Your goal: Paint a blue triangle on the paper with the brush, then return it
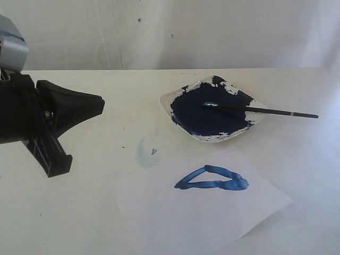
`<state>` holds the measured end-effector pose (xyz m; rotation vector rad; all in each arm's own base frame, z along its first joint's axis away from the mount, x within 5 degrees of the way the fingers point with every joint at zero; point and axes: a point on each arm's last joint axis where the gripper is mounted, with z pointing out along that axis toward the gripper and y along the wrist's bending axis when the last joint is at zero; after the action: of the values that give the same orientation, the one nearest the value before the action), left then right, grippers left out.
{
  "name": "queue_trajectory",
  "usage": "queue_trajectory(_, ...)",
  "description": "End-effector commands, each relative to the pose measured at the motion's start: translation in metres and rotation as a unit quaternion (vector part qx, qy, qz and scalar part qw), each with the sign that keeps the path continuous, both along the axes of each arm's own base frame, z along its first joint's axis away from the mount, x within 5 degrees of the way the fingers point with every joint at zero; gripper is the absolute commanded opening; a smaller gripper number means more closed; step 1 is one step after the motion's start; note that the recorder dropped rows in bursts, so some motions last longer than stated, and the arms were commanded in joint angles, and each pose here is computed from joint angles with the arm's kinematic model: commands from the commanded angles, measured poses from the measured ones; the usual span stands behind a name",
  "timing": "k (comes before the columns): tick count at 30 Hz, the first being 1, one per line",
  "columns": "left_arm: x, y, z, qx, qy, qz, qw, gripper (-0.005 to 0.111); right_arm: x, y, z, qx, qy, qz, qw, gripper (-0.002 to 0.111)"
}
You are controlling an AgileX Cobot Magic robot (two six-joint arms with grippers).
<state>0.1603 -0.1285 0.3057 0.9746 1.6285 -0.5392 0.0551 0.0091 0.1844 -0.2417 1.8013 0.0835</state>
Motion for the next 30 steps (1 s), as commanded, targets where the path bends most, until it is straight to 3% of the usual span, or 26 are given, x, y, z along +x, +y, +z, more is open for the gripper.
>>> queue_trajectory(1, -0.0021, 0.0001, -0.0008, 0.003, -0.002, -0.004, 1.000, 0.000, -0.0018, -0.0012, -0.0011, -0.004, -0.002, -0.005, 1.000, 0.000)
queue_trajectory(9, -0.0021, 0.0001, -0.0008, 0.003, -0.002, -0.004, 1.000, 0.000, -0.0016, -0.0041, -0.0014, 0.007, 0.002, -0.037, 0.999, 0.000)
queue_trajectory(30, -0.0021, 0.0001, -0.0008, 0.003, -0.002, -0.004, 1.000, 0.000, -0.0018, -0.0024, -0.0014, 0.008, 0.002, -0.022, 1.000, 0.000)
